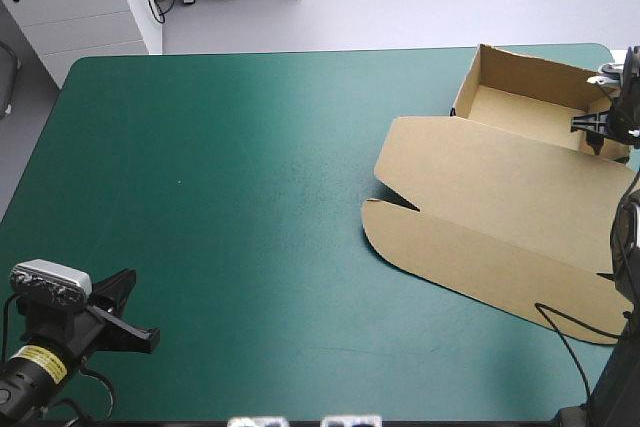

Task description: Fold the box

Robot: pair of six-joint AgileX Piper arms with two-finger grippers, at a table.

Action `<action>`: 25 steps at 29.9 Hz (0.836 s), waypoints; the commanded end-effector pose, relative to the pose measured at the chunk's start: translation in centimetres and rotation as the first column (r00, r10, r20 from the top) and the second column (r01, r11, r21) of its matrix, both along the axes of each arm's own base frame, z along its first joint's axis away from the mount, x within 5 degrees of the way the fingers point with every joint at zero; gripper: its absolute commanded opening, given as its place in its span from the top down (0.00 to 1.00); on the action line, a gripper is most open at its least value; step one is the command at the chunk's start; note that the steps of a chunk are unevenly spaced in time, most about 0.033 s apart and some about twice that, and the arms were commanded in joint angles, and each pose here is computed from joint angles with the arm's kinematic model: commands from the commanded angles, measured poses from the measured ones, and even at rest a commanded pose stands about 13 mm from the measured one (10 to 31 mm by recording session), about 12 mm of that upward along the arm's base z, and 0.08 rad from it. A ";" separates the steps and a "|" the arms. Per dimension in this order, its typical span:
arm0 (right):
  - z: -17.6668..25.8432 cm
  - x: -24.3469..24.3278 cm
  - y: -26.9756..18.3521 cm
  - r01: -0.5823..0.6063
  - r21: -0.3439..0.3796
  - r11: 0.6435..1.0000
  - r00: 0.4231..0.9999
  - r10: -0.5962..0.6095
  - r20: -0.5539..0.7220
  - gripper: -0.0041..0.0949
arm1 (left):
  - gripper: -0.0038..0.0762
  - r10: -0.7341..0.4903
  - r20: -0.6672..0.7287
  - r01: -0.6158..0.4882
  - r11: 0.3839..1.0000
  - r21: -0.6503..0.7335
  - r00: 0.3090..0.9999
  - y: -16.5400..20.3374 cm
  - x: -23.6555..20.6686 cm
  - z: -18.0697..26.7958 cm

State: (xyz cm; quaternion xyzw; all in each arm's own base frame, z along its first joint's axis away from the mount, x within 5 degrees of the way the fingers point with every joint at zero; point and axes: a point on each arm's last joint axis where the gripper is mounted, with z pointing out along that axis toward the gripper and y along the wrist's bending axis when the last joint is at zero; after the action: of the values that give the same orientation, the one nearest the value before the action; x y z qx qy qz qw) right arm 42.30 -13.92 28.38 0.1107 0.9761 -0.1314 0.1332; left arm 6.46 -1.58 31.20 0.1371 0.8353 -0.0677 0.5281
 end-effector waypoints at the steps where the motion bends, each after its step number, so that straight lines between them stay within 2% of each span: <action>1: 5.2 -2.0 -0.3 0.028 -0.052 0.998 0.994 -0.022 0.108 0.16 | 0.96 -0.014 0.080 0.016 0.999 -0.029 0.997 -0.2 0.2 1.3; 7: 11.4 -5.4 1.7 -0.018 -0.007 1.000 0.961 0.019 0.275 0.24 | 0.96 -0.013 0.078 0.015 0.999 -0.028 0.997 -0.2 0.2 1.3; 9: 13.8 -6.9 3.1 -0.085 0.045 0.995 0.933 0.064 0.353 0.34 | 0.96 -0.013 0.077 0.015 1.000 -0.028 0.997 -0.2 0.2 1.3; 12: 17.4 -9.4 5.7 -0.226 0.137 0.964 0.860 0.132 0.493 0.55 | 0.96 -0.012 0.075 0.014 1.000 -0.027 0.997 -0.2 0.2 1.3; 16: 21.2 -12.7 9.3 -0.451 0.208 0.868 0.722 0.218 0.656 0.91 | 0.96 -0.007 0.057 0.008 1.000 -0.019 0.998 -0.1 0.2 1.1; 17: 21.7 -13.4 9.9 -0.489 0.223 0.843 0.696 0.223 0.682 0.98 | 0.96 -0.006 0.054 0.007 1.000 -0.018 0.999 -0.1 0.1 1.1; 25: 21.5 -18.0 13.9 -0.695 0.216 0.686 0.556 0.322 0.766 0.97 | 0.96 -0.003 0.043 0.003 1.000 -0.013 0.999 0.0 0.1 1.0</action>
State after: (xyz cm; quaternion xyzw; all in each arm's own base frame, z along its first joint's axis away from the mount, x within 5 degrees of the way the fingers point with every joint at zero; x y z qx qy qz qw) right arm 26.66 -1.98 48.69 -0.0760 0.8724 0.1946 0.4419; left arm 6.37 -1.46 30.96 0.1355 0.8436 -0.0624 0.5159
